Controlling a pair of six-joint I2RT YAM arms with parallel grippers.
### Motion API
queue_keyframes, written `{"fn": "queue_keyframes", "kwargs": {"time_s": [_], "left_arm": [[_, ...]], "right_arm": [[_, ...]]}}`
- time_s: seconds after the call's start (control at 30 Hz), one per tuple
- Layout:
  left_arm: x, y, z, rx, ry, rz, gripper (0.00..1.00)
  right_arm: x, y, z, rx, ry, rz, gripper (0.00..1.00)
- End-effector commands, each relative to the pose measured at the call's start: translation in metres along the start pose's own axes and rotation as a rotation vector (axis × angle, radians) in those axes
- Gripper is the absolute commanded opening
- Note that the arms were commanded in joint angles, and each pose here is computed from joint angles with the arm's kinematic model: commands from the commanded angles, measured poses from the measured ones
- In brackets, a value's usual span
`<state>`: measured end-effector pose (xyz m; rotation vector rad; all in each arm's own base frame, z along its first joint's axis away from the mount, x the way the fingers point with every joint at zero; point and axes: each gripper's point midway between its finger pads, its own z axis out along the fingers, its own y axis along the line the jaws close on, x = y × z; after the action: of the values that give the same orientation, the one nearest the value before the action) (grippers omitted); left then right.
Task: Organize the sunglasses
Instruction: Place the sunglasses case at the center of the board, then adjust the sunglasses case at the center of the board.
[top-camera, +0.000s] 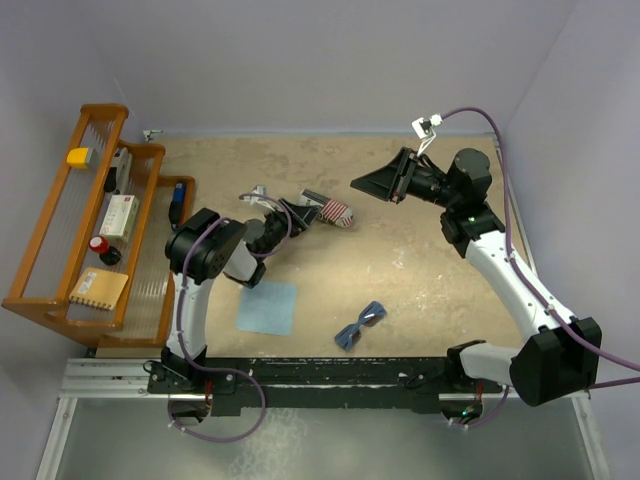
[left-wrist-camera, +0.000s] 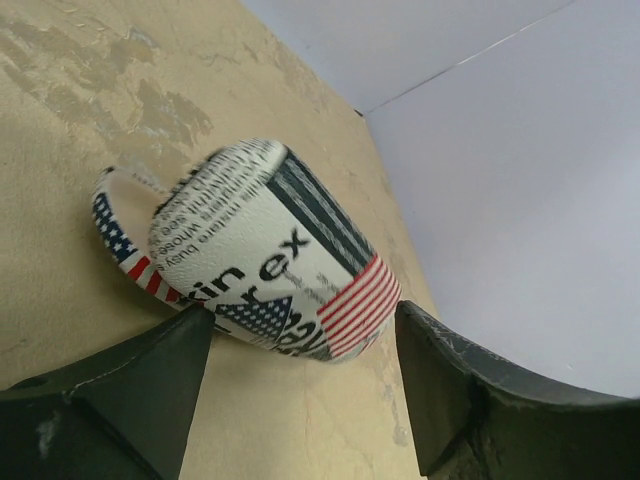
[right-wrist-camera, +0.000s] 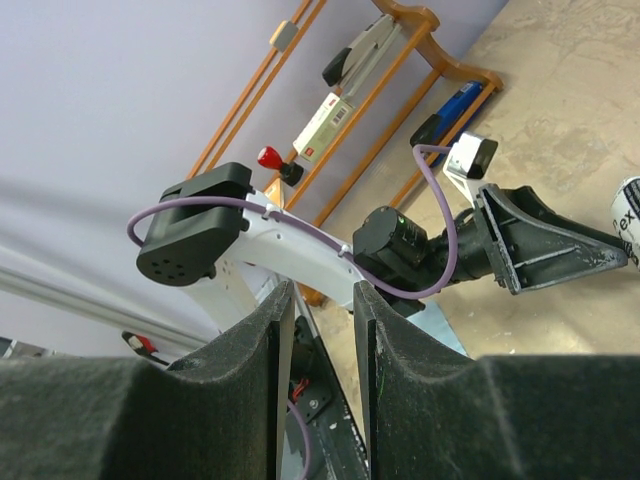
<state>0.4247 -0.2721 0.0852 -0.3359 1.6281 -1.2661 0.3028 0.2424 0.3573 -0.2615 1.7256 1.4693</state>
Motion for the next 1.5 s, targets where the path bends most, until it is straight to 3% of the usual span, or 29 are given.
{"fn": "queue_keyframes", "kwargs": {"time_s": [0.0, 0.47, 0.8, 0.87, 0.97, 1.03, 1.47], "left_arm": [[-0.040, -0.054, -0.007, 0.200, -0.119, 0.024, 0.71], [-0.050, -0.085, -0.033, 0.248, -0.101, 0.032, 0.70], [-0.047, -0.076, -0.044, 0.189, -0.076, 0.068, 0.73], [-0.051, -0.080, -0.046, 0.200, -0.084, 0.063, 0.73], [-0.058, -0.084, -0.049, 0.199, -0.097, 0.077, 0.73], [-0.061, -0.082, -0.048, 0.181, -0.096, 0.098, 0.73], [-0.062, -0.080, -0.005, 0.236, -0.048, 0.085, 0.73]], "right_arm": [[-0.009, 0.009, 0.000, -0.028, -0.036, -0.037, 0.33], [-0.009, 0.007, 0.000, -0.020, -0.040, -0.032, 0.32], [-0.004, 0.002, 0.000, -0.017, -0.035, -0.015, 0.32], [0.000, -0.005, 0.002, -0.008, -0.033, -0.011, 0.27], [0.006, -0.020, 0.007, 0.013, -0.018, 0.011, 0.05], [0.010, -0.030, 0.010, 0.026, -0.007, 0.028, 0.00], [0.028, -0.052, 0.017, 0.065, 0.027, 0.035, 0.00]]}}
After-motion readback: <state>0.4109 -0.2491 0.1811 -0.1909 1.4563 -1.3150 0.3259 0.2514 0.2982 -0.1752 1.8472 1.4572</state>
